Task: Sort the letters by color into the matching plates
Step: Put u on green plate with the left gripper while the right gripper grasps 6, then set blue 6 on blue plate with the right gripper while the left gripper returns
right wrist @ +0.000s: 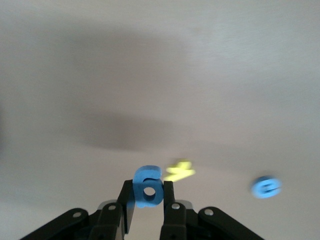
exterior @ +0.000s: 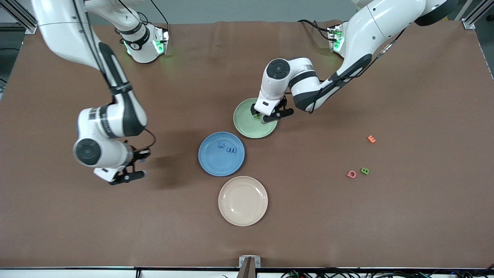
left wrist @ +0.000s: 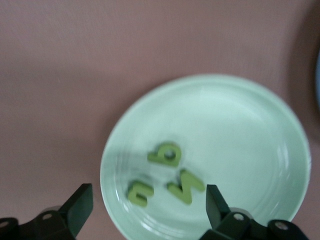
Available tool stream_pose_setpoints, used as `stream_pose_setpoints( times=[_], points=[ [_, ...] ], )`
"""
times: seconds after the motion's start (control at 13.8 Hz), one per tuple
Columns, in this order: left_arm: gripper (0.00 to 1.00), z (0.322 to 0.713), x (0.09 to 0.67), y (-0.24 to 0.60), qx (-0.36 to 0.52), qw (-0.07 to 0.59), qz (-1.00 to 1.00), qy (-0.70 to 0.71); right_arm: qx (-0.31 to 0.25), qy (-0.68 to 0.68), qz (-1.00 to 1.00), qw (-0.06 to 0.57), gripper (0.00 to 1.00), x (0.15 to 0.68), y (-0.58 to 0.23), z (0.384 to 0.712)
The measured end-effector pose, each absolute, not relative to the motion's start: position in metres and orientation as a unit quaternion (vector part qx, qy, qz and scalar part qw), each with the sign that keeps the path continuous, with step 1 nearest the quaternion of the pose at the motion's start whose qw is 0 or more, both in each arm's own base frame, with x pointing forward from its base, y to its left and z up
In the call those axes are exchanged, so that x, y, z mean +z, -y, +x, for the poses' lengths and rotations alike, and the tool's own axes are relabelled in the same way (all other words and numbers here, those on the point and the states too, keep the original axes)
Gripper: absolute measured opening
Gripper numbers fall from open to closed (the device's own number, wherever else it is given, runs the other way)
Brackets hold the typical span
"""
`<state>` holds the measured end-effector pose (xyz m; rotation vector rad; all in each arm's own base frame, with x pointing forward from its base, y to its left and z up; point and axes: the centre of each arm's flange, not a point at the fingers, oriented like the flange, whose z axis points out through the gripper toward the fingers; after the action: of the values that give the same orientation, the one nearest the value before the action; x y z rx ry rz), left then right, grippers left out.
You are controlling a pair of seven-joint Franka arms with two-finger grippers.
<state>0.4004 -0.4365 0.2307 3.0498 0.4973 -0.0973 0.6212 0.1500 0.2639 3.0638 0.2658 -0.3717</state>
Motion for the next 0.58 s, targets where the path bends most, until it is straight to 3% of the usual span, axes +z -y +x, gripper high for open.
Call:
stream_pose_setpoints(
  times=[0.29,0.58],
  points=[
    [1.0,0.477,0.261,0.377,0.005,0.033,0.982,-0.185,-0.117,0.007,0.993,0.003,0.27,0.27,-0.262,0.589],
    [1.0,0.547,0.283,0.295,0.034,0.04,0.978,-0.203,-0.091,0.059,0.994,-0.003,0.27,0.26,-0.322,0.58]
  ],
)
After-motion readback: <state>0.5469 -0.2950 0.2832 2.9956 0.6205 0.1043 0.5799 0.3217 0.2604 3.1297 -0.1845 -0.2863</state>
